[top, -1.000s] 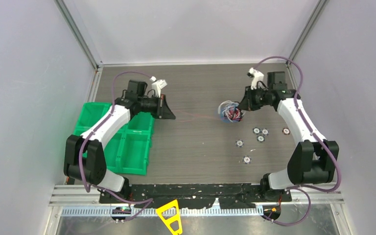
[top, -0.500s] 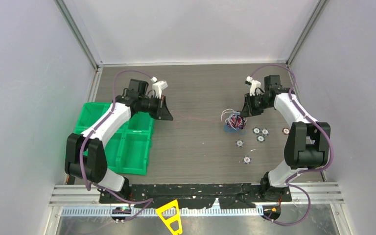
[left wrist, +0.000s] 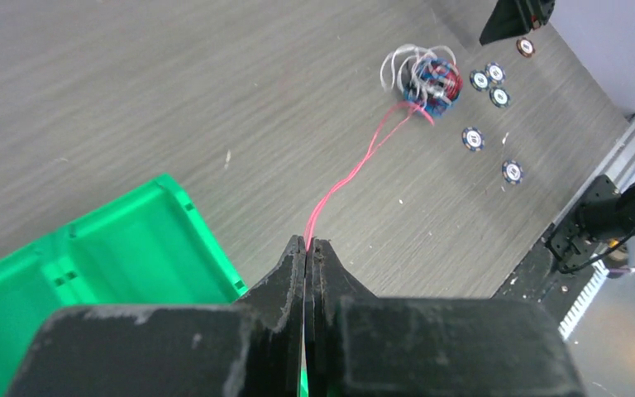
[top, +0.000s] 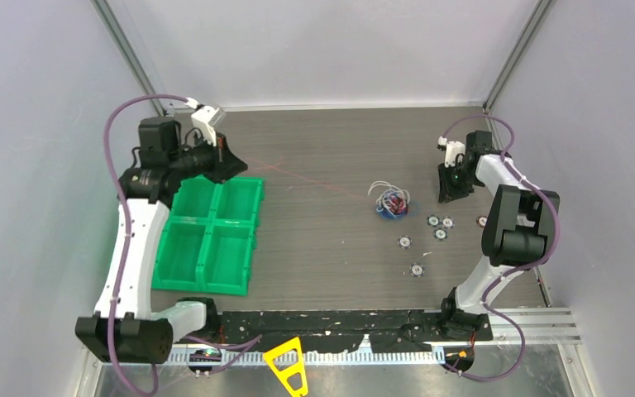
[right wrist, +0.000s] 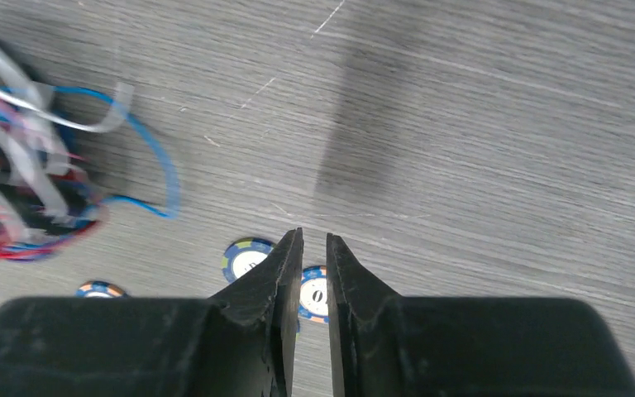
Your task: Untangle the cables
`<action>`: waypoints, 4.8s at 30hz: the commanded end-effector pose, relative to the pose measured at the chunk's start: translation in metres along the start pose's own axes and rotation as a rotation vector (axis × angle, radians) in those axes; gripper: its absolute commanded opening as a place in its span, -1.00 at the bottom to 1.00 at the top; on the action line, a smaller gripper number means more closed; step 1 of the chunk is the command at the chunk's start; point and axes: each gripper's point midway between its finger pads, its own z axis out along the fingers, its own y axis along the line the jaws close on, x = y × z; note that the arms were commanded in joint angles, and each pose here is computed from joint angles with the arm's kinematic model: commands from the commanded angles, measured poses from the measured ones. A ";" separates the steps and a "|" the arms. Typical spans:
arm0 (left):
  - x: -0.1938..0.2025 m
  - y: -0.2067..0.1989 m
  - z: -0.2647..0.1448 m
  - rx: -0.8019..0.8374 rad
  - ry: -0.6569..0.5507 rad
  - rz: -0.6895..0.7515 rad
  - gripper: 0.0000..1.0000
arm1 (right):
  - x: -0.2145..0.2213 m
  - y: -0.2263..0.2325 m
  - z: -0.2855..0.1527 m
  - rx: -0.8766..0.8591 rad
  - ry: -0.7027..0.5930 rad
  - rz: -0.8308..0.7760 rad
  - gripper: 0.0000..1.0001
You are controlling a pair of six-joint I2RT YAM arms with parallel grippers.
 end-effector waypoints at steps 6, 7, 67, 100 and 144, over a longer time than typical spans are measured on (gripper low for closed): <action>-0.066 -0.012 -0.080 -0.158 -0.183 0.077 -1.00 | -0.015 -0.002 -0.004 0.000 -0.035 -0.049 -0.16; -0.065 -0.018 -0.078 -0.125 -0.181 0.059 -1.00 | -0.026 0.013 -0.010 -0.081 -0.077 -0.055 -0.01; -0.254 -0.062 -0.319 -0.785 -0.955 0.118 -1.00 | -0.010 0.046 0.059 0.027 0.132 -0.492 0.17; -0.209 0.021 -0.238 -0.547 -0.637 0.061 -1.00 | -0.016 0.049 0.024 -0.155 0.086 -0.344 0.30; -0.276 -0.089 -0.198 0.059 -0.774 -0.012 -1.00 | -0.079 0.572 -0.074 -0.964 -0.649 -0.784 0.76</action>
